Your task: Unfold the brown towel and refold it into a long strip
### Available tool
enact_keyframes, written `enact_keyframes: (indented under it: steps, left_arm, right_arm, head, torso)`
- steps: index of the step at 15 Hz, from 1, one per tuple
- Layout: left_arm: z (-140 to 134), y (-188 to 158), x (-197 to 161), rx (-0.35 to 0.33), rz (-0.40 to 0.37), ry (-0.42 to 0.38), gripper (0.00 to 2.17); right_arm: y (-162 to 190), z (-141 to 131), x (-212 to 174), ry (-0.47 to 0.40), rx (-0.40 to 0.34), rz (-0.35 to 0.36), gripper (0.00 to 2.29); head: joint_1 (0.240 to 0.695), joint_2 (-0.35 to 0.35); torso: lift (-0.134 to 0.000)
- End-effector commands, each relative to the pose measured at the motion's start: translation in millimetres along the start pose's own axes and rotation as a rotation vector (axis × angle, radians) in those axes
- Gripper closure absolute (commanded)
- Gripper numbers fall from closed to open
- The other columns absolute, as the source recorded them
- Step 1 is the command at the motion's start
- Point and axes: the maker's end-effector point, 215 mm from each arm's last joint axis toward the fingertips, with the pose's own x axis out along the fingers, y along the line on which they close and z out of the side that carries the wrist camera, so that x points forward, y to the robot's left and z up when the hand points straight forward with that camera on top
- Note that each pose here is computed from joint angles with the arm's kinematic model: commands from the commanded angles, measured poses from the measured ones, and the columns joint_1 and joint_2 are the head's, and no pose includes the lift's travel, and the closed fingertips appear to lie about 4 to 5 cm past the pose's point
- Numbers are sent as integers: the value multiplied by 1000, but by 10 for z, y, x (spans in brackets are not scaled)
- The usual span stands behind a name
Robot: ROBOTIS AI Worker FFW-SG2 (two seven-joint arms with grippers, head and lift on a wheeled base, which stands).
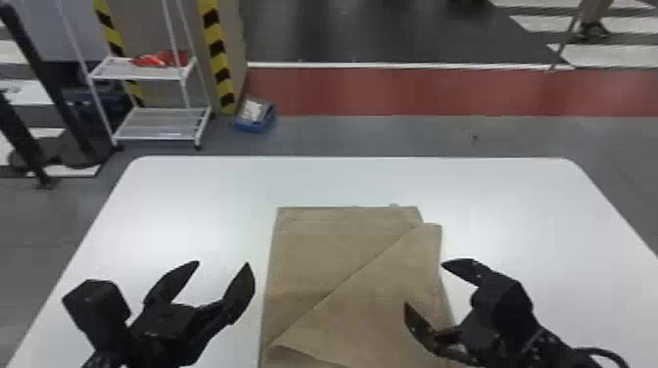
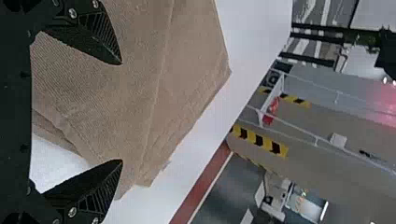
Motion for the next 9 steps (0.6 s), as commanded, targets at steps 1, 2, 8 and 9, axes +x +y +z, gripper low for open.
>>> enact_keyframes:
  steps: [1,2,8,9]
  left_arm:
    - [52,216,-74,-19,38,-16,43]
    - [48,255,-95,-21,44,-16,43]
    - [70,290,-111,-33,48,-24,63]
    - [70,290,-111,-33,48,-24,63]
  right_arm:
    - [17,-54,-102,56,-16,54,140]
    - [55,-75,-171,79,-15,103,144]
    - [124,-179,-515,172,-26,267,144]
    - [157,-174,-556,178,-36,297,144]
  head:
    - [695,48]
    - [695,68]
    - [695,85]
    - [695,84]
  torso:
    - [-103]
    - [-103]
    - [-103]
    - [-103]
